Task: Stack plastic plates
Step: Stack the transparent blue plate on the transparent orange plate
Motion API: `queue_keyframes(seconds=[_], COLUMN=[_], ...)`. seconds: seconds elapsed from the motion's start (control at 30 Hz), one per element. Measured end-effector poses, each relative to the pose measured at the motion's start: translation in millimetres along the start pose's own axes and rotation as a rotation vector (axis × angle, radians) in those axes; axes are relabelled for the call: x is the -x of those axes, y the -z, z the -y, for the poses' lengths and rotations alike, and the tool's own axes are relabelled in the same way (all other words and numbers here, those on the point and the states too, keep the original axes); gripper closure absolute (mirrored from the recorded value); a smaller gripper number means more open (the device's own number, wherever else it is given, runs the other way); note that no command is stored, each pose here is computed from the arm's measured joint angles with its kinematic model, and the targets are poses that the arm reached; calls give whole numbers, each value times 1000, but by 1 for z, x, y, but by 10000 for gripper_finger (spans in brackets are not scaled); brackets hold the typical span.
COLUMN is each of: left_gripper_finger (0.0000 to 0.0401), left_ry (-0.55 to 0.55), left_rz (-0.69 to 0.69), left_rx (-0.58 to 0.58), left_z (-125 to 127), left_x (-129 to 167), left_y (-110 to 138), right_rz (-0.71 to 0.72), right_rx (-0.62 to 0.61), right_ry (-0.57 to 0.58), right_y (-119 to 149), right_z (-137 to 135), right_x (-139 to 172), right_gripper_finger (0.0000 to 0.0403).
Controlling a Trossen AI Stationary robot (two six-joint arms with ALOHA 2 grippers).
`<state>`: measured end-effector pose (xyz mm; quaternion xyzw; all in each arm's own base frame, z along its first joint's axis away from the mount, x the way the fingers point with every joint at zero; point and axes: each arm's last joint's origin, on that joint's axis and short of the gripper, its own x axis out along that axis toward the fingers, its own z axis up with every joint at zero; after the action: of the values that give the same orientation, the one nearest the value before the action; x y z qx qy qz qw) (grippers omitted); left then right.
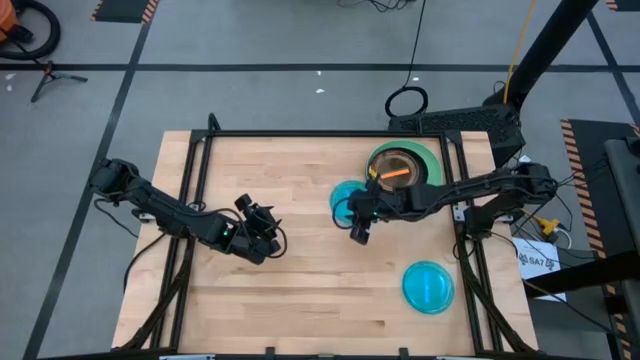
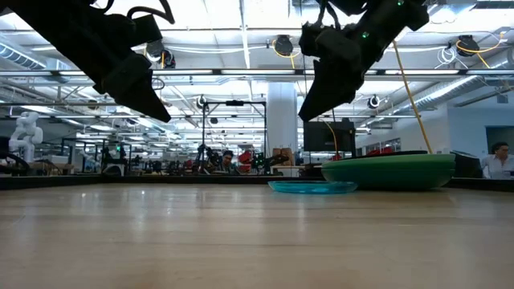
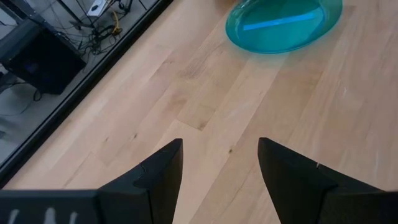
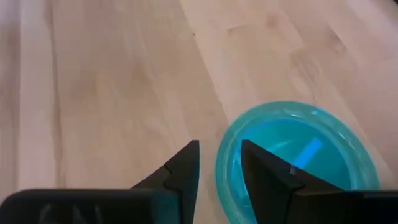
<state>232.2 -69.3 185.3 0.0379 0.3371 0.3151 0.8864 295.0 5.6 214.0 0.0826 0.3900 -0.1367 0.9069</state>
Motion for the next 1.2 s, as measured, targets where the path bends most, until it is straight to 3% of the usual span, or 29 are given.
queue_keyframes(seconds=[0.13,0.37,0.73,1.2], left_gripper_finger=[187,187,187,187], left_ry=[0,-1,-1,-1], left_rz=[0,1,1,1], left_rx=[0,0,-3,-4], left_z=[0,0,0,0], left_x=[0,0,0,0], left_y=[0,0,0,0], right_rz=[29,63,-184,-139], right_rx=[-4,90,200,254], right_ry=[-19,-58,5,177], right_y=[-1,6,42,40], right_z=[-7,-27,-29,-21], right_x=[-5,-43,-69,-71], right_gripper_finger=[291,291,291,291])
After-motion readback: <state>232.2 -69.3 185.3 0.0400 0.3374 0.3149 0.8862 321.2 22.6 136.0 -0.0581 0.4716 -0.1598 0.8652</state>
